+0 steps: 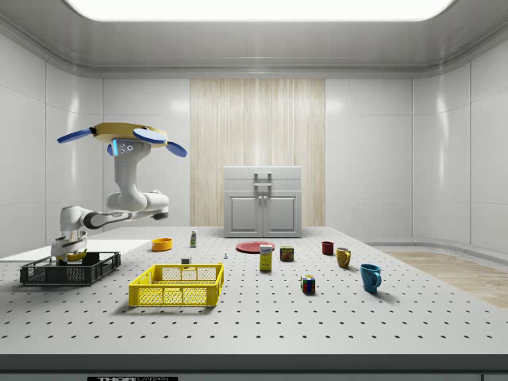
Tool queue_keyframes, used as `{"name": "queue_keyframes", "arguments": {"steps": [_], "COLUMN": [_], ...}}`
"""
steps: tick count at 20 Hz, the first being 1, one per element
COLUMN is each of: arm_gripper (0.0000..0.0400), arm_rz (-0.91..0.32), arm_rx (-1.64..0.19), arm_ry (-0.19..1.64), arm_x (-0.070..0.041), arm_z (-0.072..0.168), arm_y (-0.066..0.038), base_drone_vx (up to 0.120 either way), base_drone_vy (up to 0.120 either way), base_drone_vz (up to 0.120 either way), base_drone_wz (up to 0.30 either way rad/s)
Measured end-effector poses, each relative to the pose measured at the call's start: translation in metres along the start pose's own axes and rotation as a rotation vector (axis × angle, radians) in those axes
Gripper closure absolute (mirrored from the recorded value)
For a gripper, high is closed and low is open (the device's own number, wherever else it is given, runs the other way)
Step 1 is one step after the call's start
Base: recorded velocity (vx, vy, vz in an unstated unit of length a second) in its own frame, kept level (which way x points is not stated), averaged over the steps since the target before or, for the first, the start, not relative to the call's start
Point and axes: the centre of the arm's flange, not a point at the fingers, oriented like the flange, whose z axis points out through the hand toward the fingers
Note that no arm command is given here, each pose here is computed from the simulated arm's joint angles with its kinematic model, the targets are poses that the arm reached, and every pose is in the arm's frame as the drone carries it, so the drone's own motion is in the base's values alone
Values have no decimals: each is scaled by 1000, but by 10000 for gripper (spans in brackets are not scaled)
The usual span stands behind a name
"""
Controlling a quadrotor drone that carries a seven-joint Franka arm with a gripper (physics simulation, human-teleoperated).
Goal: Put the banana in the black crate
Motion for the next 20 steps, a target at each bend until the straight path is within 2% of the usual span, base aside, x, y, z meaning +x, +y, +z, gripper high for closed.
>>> {"name": "queue_keyframes", "arguments": {"steps": [6, 7, 8, 10, 12, 15, 20], "arm_gripper": [199, 185, 144, 87, 53, 25, 7], "arm_rz": [0, 0, -1, -3, -4, -6, -7], "arm_rx": [0, 0, 1, 1, 2, 3, 3], "arm_ry": [0, 0, -1, -3, -5, -6, -7], "arm_x": [0, 0, 0, 0, -1, -1, -1], "arm_z": [21, 24, 25, 28, 29, 25, 17], "arm_y": [0, 0, 0, 0, 0, 0, 0], "base_drone_vx": [0, 0, 0, 0, 0, 0, 0], "base_drone_vy": [0, 0, 0, 0, 0, 0, 0], "base_drone_vz": [0, 0, 0, 0, 0, 0, 0], "base_drone_wz": [0, 0, 0, 0, 0, 0, 0]}}
